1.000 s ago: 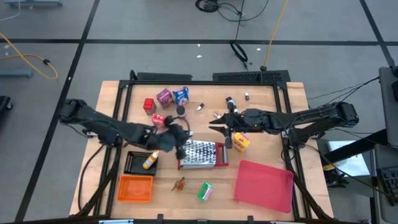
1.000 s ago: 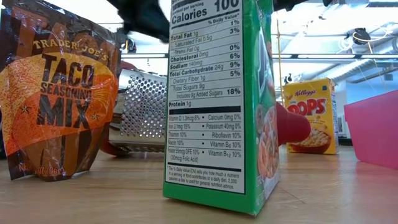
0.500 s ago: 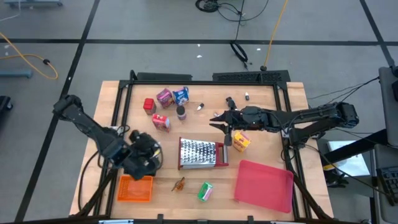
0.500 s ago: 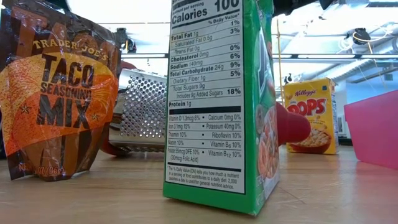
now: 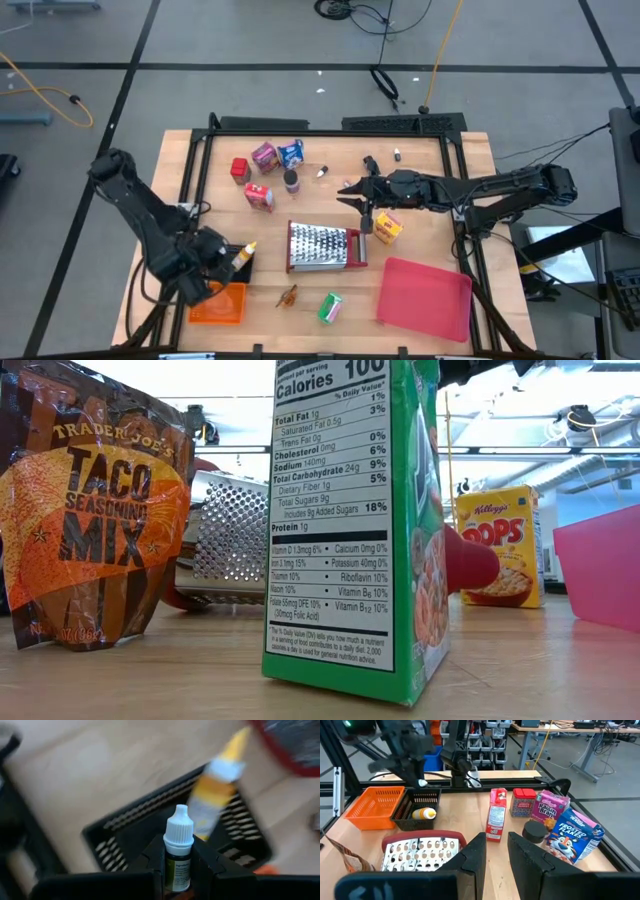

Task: Pick & Place Kitchen Items
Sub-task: Put the small green food coloring bottle into the black bin, then put the small orange food coloring bottle into the black bin

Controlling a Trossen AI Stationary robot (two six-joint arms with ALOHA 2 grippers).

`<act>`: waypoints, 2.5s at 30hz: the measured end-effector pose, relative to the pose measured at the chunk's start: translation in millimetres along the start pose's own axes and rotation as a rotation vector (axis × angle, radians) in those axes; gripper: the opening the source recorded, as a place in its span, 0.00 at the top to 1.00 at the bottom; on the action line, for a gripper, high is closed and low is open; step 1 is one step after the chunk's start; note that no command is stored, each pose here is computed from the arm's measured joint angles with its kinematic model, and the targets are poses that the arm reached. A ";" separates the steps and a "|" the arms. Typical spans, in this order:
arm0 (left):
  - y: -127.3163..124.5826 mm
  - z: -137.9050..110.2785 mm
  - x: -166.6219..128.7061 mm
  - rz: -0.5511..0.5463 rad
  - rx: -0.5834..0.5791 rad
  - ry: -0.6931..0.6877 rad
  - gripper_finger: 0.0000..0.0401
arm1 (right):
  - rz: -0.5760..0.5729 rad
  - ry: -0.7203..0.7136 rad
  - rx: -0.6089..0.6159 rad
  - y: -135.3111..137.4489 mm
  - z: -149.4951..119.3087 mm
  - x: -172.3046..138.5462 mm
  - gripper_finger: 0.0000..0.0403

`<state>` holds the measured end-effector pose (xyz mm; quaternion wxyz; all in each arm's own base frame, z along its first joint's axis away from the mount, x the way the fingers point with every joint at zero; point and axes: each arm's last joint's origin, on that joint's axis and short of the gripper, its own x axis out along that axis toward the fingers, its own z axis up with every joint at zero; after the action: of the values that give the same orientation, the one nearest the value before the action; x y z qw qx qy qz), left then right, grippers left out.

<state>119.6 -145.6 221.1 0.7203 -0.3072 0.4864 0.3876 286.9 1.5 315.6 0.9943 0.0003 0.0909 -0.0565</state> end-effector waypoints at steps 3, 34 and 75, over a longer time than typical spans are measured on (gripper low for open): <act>7.9 -7.2 9.6 0.041 -0.039 0.031 0.89 | 0.000 0.000 0.000 0.0 0.0 0.0 0.81; 5.3 3.9 6.9 -0.181 0.054 -0.396 0.44 | -0.059 0.146 0.095 -44.8 -24.5 20.0 0.81; -80.0 141.3 10.8 -0.300 0.529 -0.704 0.44 | -0.147 0.609 -0.133 -152.4 -115.0 147.5 0.56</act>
<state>256.0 -67.8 263.9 0.9433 -0.0296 0.2447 0.2222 393.1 -165.2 177.2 0.9125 -0.0545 0.3875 -0.1194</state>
